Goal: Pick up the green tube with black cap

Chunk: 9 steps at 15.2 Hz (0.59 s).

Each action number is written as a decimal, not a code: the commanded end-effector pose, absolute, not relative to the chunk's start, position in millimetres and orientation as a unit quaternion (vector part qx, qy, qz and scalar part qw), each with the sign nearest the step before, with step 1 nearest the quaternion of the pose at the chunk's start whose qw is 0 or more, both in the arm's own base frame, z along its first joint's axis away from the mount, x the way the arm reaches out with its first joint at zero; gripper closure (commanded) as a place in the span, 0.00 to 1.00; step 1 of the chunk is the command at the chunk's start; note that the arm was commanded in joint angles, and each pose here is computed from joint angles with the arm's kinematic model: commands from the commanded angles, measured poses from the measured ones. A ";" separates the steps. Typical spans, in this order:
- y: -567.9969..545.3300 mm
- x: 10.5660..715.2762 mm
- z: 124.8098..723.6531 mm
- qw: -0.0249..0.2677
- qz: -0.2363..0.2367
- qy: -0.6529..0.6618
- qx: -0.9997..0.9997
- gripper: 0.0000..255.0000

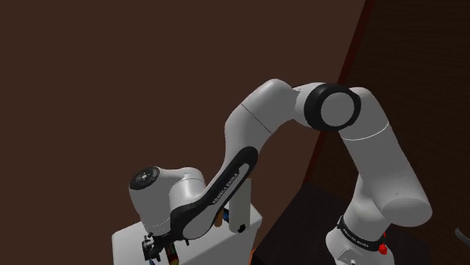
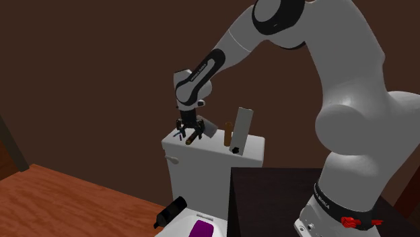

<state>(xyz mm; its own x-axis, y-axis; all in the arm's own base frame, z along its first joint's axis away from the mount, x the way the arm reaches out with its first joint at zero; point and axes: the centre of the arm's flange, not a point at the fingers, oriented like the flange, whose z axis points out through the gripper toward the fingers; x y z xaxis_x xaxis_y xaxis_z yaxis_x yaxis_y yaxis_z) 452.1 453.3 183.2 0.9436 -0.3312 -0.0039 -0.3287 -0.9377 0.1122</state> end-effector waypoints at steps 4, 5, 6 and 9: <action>453.4 453.4 168.9 0.056 -0.012 -0.168 0.984 1.00; 453.4 453.2 168.6 0.056 -0.012 -0.168 0.984 1.00; 453.5 453.2 168.7 0.056 -0.012 -0.168 0.984 1.00; 454.1 454.3 168.5 0.056 -0.012 -0.168 0.984 1.00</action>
<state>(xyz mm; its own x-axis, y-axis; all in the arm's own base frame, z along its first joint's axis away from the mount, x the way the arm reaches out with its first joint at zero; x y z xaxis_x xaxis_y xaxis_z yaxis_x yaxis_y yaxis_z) 454.0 457.2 173.2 0.9444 -0.3287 -0.0017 -0.3266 -0.9391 0.1072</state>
